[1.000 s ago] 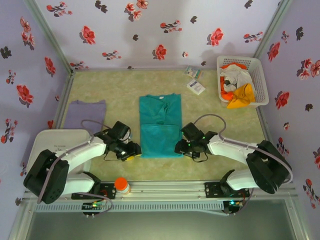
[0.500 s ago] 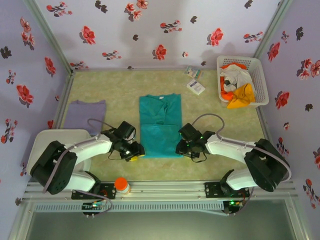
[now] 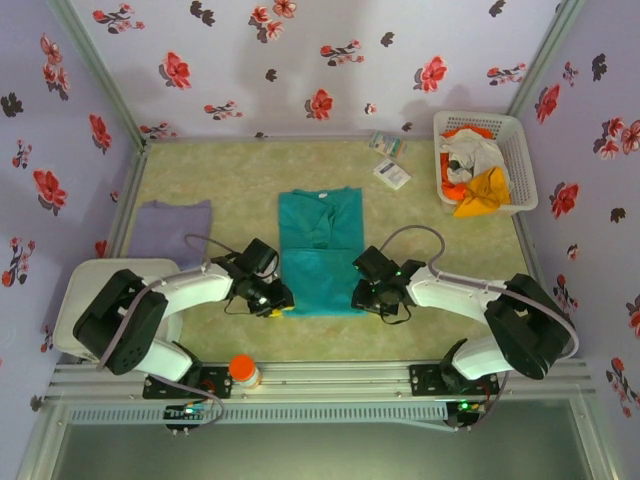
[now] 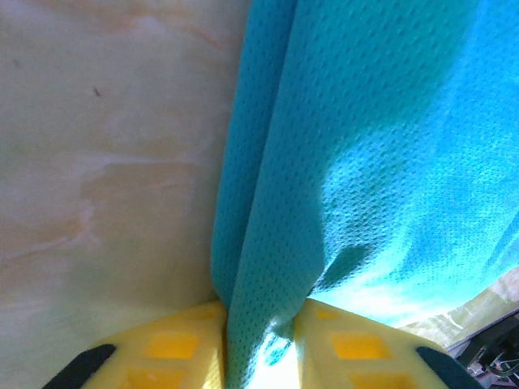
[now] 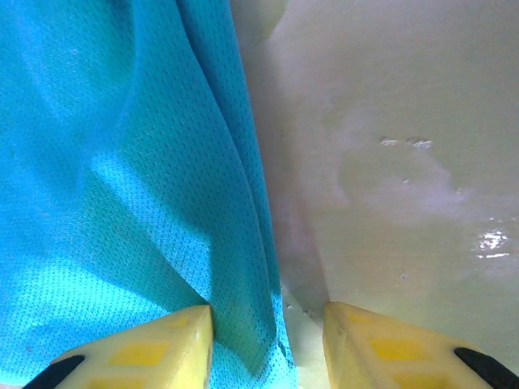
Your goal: Fold and stack the t-shirts
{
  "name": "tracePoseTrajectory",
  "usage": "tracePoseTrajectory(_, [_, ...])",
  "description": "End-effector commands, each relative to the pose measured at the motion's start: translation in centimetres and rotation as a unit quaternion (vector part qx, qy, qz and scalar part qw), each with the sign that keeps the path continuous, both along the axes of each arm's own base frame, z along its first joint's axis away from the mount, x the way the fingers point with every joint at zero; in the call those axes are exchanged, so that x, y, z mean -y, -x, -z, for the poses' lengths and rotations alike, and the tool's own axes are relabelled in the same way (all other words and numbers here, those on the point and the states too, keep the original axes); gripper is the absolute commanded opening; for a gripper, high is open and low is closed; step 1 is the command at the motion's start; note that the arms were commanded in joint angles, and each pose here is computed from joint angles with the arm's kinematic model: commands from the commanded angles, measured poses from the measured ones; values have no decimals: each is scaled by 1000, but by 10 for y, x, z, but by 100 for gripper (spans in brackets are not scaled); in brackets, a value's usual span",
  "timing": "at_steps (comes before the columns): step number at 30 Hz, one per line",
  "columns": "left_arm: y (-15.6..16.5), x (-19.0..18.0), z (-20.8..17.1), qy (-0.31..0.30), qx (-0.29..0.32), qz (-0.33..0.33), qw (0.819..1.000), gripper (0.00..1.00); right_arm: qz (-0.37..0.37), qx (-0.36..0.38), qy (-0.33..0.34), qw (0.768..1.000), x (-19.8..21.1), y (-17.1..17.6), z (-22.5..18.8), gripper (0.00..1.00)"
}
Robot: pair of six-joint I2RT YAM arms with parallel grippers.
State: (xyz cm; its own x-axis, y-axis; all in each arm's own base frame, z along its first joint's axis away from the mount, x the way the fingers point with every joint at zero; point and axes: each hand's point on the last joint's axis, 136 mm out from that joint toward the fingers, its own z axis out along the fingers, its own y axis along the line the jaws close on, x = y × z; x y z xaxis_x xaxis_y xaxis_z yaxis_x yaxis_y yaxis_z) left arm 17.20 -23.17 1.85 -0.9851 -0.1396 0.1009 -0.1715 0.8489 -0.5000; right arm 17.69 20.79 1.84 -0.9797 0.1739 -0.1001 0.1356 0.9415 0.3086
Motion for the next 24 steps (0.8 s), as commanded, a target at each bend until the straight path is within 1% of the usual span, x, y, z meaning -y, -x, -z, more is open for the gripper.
tracePoseTrajectory(1, [3,-1,6,-13,-9,2,1000,22,-18,16,-40,999,-25,-5,-9,38])
tracePoseTrajectory(11, [6,-3,10,-22,-14,4,1000,19,-34,0,-3,999,-25,5,-9,37])
tracePoseTrajectory(16, [7,-3,11,-23,-13,7,1000,16,-34,-2,3,999,-26,7,-9,37])
tracePoseTrajectory(24, [7,-4,10,-26,-12,9,1000,12,-27,-2,14,1000,-20,8,0,27])
